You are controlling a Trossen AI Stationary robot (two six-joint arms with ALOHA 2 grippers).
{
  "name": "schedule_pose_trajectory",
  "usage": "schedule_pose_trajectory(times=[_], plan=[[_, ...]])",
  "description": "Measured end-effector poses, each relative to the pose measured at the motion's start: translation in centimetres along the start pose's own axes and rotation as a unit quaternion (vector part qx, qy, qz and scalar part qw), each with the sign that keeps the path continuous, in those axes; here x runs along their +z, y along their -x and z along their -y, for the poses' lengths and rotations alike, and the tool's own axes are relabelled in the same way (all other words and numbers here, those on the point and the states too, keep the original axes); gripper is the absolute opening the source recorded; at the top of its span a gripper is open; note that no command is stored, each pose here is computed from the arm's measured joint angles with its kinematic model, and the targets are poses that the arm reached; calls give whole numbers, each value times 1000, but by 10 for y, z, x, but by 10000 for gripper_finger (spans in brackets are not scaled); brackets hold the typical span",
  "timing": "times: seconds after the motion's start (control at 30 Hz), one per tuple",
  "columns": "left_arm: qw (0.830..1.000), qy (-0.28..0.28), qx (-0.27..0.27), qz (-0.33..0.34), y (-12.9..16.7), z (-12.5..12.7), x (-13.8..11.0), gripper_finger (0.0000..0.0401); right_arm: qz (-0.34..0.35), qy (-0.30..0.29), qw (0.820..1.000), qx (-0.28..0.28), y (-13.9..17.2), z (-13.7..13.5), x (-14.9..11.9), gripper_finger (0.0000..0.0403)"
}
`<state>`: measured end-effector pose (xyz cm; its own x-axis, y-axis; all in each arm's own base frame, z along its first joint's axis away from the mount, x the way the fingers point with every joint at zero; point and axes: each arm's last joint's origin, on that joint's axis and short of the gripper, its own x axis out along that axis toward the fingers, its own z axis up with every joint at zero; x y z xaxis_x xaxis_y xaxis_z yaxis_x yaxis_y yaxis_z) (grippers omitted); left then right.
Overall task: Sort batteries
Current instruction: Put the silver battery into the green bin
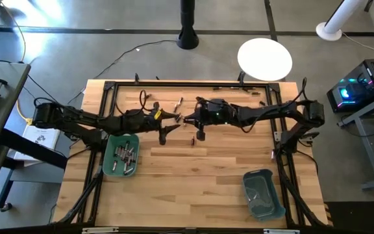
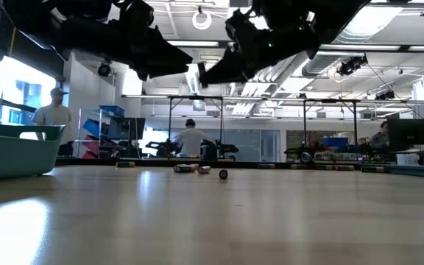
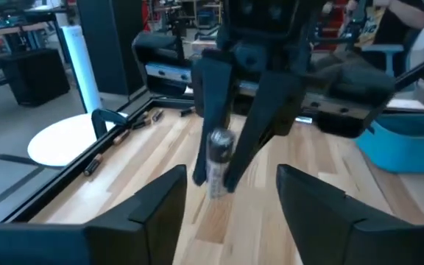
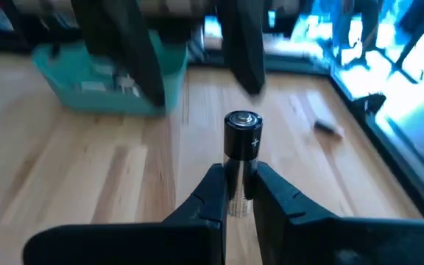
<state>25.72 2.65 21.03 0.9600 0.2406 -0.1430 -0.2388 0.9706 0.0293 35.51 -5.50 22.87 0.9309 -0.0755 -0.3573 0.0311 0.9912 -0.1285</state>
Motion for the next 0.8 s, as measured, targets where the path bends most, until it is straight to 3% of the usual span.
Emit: schedule_pose_trajectory(times=[0.13,0.37,0.63,0.8], plan=[[1000,10,1,20,-7,1,-2,215,23,2,1000,15,0,-1,4,22],[998,18,-2,68,-16,3,-4,194,34,3,999,22,0,-2,6,22],[997,28,-17,68,-28,3,-4,155,35,13,999,24,0,-2,6,22],[997,20,-32,64,-35,5,-1,110,29,12,999,26,0,-2,5,22]])
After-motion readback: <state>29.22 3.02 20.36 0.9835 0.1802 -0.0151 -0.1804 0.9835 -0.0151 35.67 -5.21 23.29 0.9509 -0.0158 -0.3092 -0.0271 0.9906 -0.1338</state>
